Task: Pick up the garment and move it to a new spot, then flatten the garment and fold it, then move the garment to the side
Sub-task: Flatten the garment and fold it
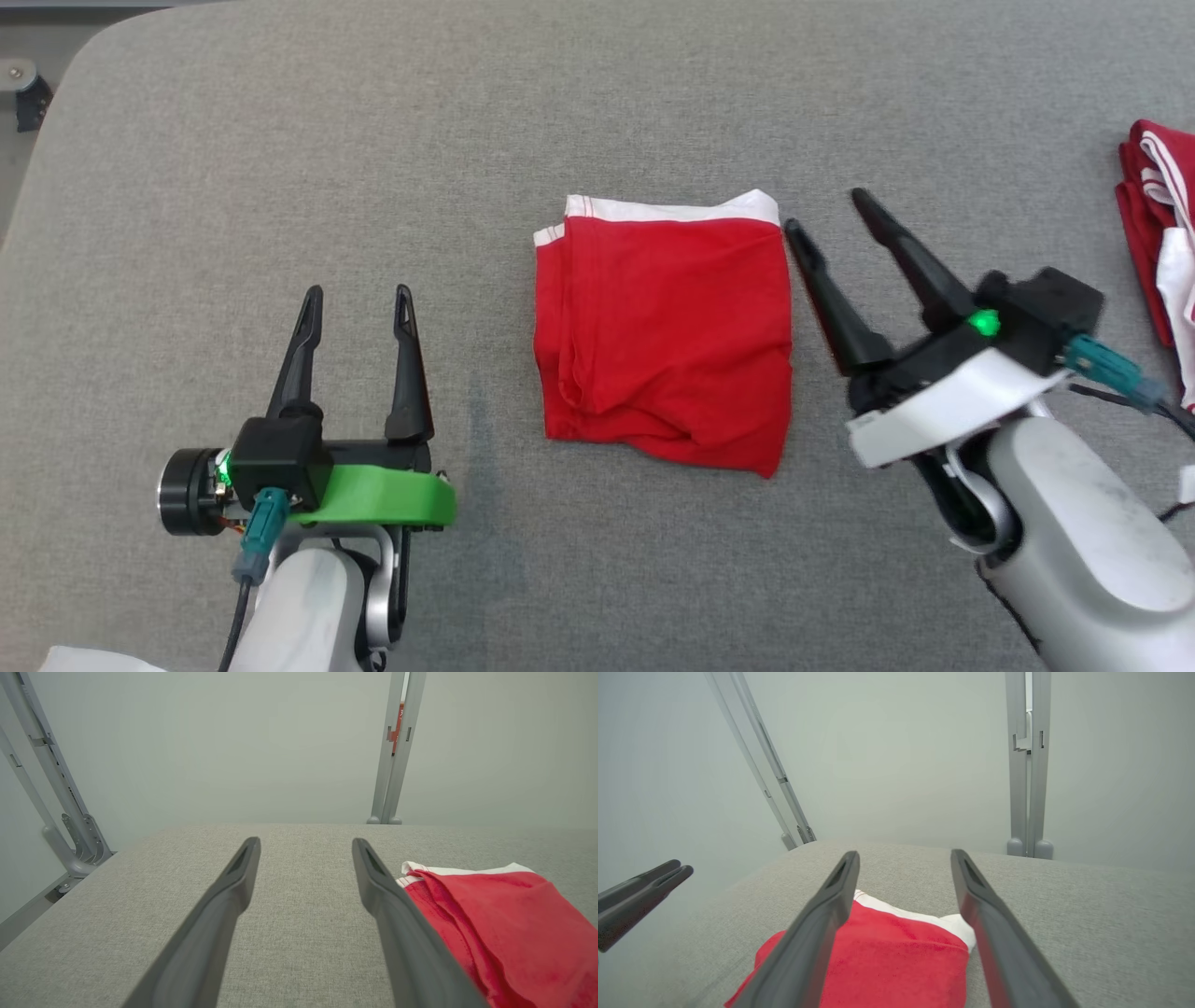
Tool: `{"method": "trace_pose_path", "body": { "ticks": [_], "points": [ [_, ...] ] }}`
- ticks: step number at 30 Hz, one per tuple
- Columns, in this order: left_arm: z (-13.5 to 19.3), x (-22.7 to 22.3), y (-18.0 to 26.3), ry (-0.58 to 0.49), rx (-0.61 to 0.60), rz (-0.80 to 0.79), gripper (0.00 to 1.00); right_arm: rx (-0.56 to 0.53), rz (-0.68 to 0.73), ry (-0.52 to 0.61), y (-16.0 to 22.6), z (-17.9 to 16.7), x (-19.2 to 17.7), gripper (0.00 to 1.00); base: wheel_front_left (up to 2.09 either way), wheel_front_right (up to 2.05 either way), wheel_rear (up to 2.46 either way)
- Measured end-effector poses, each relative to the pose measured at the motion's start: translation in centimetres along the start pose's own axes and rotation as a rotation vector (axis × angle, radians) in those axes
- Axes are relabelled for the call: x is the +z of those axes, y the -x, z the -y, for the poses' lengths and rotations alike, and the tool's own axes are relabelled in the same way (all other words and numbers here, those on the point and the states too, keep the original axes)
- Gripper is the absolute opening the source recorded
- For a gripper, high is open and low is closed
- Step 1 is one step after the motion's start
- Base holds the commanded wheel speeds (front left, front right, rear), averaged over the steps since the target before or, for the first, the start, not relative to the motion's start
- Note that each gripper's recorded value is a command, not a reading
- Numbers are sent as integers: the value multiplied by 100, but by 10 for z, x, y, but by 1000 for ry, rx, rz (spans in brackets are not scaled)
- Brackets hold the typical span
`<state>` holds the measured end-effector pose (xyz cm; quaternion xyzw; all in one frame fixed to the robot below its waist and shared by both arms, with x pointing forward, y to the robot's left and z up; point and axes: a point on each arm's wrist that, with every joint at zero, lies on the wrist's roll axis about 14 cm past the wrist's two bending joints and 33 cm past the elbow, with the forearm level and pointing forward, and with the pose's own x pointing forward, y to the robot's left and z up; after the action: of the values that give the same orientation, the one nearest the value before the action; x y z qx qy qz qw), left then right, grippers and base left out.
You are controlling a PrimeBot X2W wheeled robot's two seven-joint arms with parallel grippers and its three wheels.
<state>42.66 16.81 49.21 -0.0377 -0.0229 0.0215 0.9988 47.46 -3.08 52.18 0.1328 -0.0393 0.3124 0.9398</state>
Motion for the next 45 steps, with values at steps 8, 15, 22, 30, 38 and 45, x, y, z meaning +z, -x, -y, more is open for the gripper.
{"method": "trace_pose_path", "body": {
  "ticks": [8, 15, 22, 30, 38, 45],
  "points": [
    [5, 2, 1, -21, -30, 3, 100, -325, 38, 131, 84, 81, 31, 100, 0, 0, 0],
    [5, 3, 14, -48, -55, -12, 100, -456, 21, 163, 134, 86, 42, 100, 0, 0, 0],
    [2, -2, 44, -64, -65, -54, 100, -487, 20, 159, 162, 63, 51, 100, 0, 0, 0],
    [6, 7, 62, -54, -77, -40, 100, -499, 33, 175, 182, 45, 64, 100, 0, 0, 0],
    [6, 17, 70, -48, -74, -13, 100, -495, 35, 179, 191, 34, 70, 100, 0, 0, 0],
    [6, 16, 69, -51, -73, -14, 100, -498, 29, 179, 192, 34, 69, 100, 0, 0, 0]
  ]
}}
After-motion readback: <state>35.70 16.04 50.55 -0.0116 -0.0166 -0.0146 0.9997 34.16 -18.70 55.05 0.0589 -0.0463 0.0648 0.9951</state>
